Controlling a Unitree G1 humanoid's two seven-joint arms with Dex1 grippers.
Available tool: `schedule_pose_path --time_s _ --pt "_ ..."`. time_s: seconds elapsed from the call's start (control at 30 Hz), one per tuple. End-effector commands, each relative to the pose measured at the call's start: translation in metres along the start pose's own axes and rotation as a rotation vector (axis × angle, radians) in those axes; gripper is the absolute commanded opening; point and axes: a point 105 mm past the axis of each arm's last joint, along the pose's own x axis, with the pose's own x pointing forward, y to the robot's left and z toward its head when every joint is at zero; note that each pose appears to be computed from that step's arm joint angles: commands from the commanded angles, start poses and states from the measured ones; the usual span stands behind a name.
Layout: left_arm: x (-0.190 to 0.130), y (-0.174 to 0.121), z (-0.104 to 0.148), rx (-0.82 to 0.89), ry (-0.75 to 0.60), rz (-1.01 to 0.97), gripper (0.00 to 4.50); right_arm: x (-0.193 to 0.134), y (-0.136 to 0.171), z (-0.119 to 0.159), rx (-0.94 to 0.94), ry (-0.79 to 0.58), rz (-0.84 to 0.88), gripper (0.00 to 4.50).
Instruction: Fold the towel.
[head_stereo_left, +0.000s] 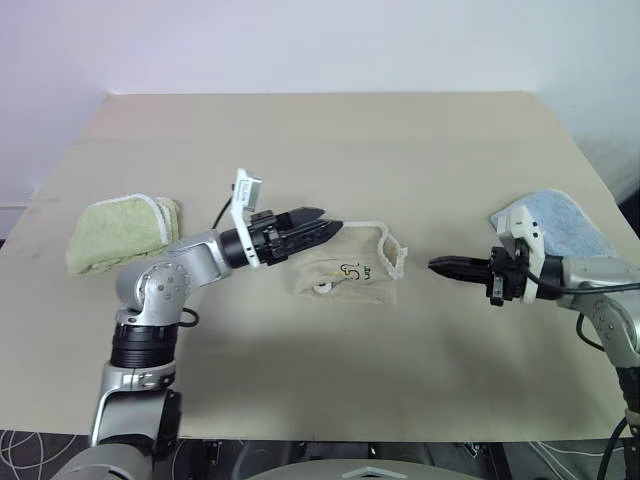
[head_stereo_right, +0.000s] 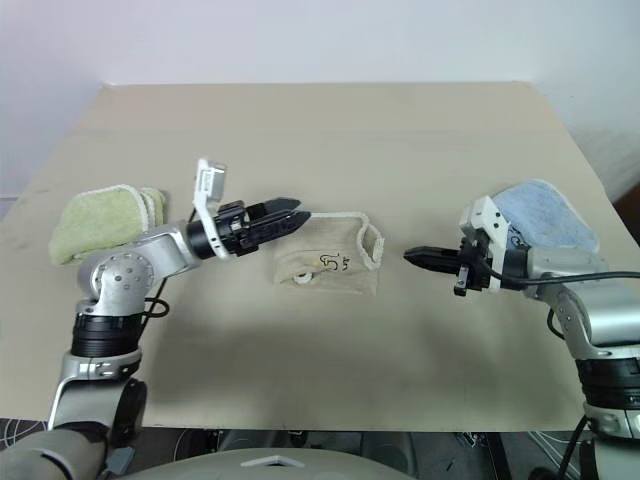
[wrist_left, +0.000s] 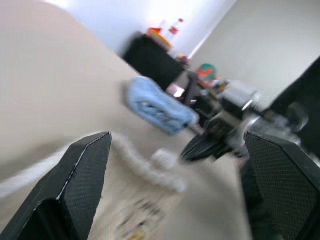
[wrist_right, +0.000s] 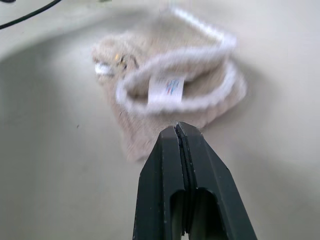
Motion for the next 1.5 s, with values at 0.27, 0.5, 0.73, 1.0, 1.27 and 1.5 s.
schedule_pose_path --time_s 0.27,0.5,0.73,1.0,1.27,1.5 --pt "-0.034 0.032 -0.019 0.29 0.06 0.039 1.81 0.014 -0.003 0.043 -0.121 -0.095 0.021 0.0" --pt "-0.034 0.03 -0.026 0.373 0.05 -0.004 0.02 0.023 -0.001 0.046 -0.134 -0.103 0.032 0.0" --pt "-0.003 0.03 -0.015 0.412 0.015 -0.027 0.02 0.059 0.004 0.069 -0.14 -0.155 0.067 0.0" --pt "0.036 0.027 -0.027 0.43 0.017 -0.07 0.02 0.104 0.001 0.053 -0.078 -0.161 0.047 0.0" --pt "0.037 0.026 -0.052 0.402 0.082 -0.094 0.02 0.113 0.001 0.01 -0.018 -0.069 0.003 0.0" --pt "0.016 0.033 -0.078 0.4 0.213 -0.098 0.02 0.105 0.011 -0.023 0.014 0.025 0.014 0.0"
